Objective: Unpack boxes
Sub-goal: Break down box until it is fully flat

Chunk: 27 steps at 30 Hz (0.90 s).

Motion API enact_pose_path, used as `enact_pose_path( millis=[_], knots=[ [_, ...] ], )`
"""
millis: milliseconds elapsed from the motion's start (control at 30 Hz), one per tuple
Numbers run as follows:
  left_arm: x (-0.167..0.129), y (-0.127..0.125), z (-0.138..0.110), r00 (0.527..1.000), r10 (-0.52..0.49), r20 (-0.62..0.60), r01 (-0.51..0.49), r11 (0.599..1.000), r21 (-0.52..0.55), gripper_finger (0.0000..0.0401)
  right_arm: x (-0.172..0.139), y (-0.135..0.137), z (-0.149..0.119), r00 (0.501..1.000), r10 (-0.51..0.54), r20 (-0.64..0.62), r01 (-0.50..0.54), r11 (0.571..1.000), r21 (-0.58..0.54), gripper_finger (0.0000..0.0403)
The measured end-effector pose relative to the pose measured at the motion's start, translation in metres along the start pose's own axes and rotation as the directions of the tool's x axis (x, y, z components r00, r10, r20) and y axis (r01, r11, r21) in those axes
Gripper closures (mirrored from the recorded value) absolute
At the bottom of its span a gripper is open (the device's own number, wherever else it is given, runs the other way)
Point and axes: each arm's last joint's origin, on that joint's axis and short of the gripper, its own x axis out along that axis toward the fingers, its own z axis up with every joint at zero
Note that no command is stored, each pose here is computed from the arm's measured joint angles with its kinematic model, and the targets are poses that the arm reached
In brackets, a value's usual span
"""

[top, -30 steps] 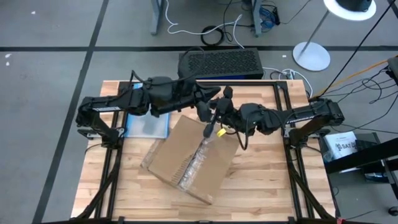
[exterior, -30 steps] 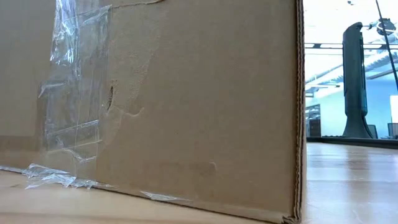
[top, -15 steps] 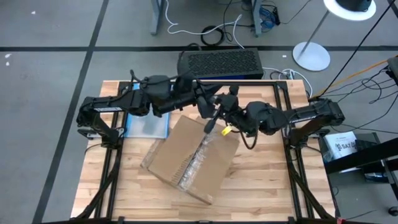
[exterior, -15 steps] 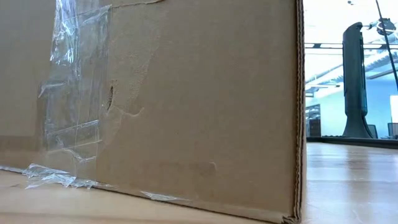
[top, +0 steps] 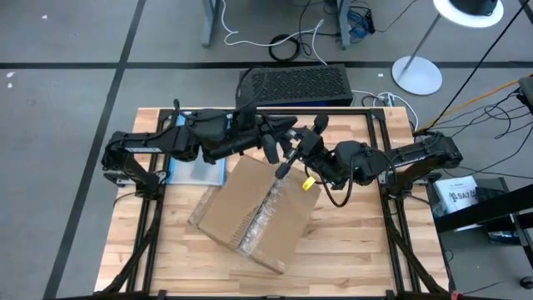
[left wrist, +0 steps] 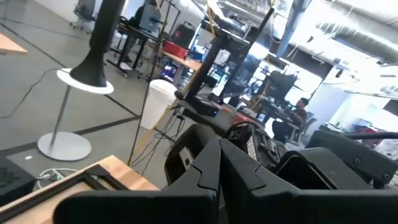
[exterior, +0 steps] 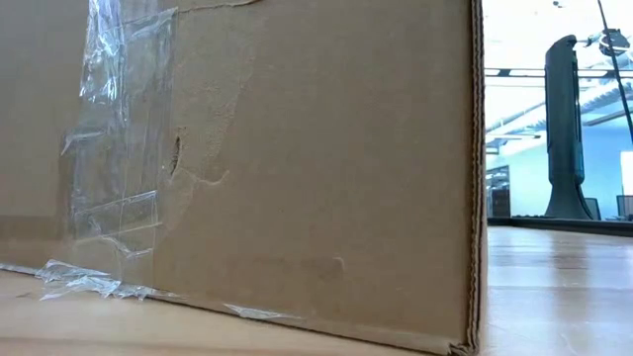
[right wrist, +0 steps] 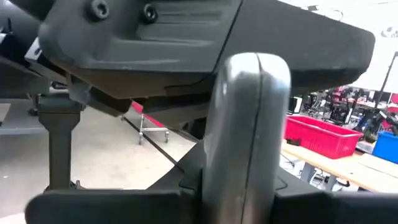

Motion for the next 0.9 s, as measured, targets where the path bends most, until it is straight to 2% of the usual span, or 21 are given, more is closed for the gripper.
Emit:
enact_pose_path(
  millis=[167, 333, 467, 733, 900],
  knots=[
    [-0.007, -0.005, 0.001, 0.999, 0.032, 0.009, -0.033, 0.994, 0.103, 0.0391, -0.001, 0.001, -0.002, 0.999, -0.020, -0.025, 0.020, 1.000, -0.022, 0.0344],
    [-0.017, -0.009, 0.007, 0.998, 0.056, -0.031, -0.050, 0.982, 0.181, 0.0391, -0.004, 0.002, -0.005, 0.998, -0.013, -0.062, 0.009, 0.998, -0.062, 0.0344],
    [-0.017, -0.010, -0.005, 0.991, 0.083, -0.100, -0.057, 0.970, 0.234, 0.0391, -0.003, 0.002, -0.008, 0.997, -0.012, -0.080, 0.006, 0.997, -0.075, 0.0344],
    [-0.016, -0.014, -0.017, 0.984, 0.129, -0.127, -0.072, 0.921, 0.382, 0.0391, 0.000, 0.001, -0.017, 0.991, 0.014, -0.133, -0.022, 0.998, -0.054, 0.0345],
    [-0.015, -0.014, -0.020, 0.981, 0.138, -0.137, -0.072, 0.913, 0.402, 0.0391, 0.000, 0.001, -0.019, 0.989, 0.008, -0.147, -0.015, 0.999, -0.045, 0.0345]
  ],
)
